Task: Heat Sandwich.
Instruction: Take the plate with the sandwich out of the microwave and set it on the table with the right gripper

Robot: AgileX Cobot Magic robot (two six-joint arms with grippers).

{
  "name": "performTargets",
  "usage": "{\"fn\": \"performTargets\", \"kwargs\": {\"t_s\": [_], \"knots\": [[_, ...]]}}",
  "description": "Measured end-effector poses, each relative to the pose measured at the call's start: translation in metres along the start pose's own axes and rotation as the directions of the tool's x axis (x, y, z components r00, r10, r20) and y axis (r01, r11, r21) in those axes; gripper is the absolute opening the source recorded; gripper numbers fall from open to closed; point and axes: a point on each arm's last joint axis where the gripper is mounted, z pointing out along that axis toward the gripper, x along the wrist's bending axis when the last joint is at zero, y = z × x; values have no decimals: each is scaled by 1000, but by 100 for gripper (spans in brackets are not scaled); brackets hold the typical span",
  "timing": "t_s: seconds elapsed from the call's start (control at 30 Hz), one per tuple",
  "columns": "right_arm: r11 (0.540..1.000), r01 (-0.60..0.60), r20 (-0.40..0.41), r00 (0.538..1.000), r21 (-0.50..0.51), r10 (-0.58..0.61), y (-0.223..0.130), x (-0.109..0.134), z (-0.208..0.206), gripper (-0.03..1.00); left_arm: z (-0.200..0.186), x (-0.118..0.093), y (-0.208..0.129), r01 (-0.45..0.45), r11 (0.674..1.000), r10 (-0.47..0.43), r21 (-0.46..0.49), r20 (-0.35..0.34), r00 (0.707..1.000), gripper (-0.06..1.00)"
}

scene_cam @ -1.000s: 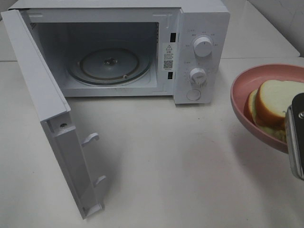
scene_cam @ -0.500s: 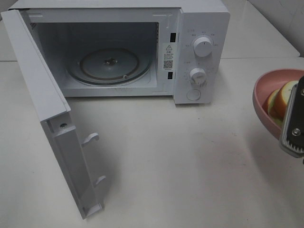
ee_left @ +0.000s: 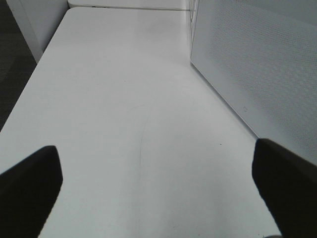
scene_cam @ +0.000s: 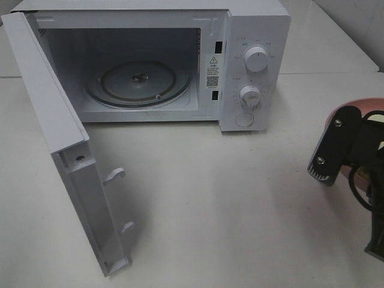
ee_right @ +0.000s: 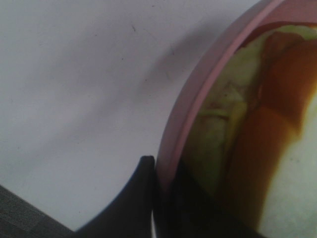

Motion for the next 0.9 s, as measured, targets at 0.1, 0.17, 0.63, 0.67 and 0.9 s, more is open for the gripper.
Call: {"fn": "performTargets", "kwargs": {"t_s": [0.1, 0.17, 0.63, 0.67, 0.9], "knots": [[999, -28, 8, 1000, 19, 28, 4, 1, 6, 5, 0, 0, 0, 0, 1000, 0, 0, 0, 1000, 99], [996, -73, 7, 997, 41, 73, 12, 3, 14, 5, 0, 0, 0, 0, 1000, 0, 0, 0, 1000, 99], [948, -303, 9, 953, 93, 304, 30, -30, 47, 5, 0, 0, 0, 0, 1000, 0, 0, 0, 1000, 99], [944, -316, 10, 948, 98, 317, 29, -33, 50, 5, 0, 0, 0, 0, 1000, 0, 0, 0, 1000, 99], [911, -388, 4, 920, 140, 391, 20, -48, 71, 5, 0, 0, 0, 0, 1000, 0, 0, 0, 1000, 99]]}}
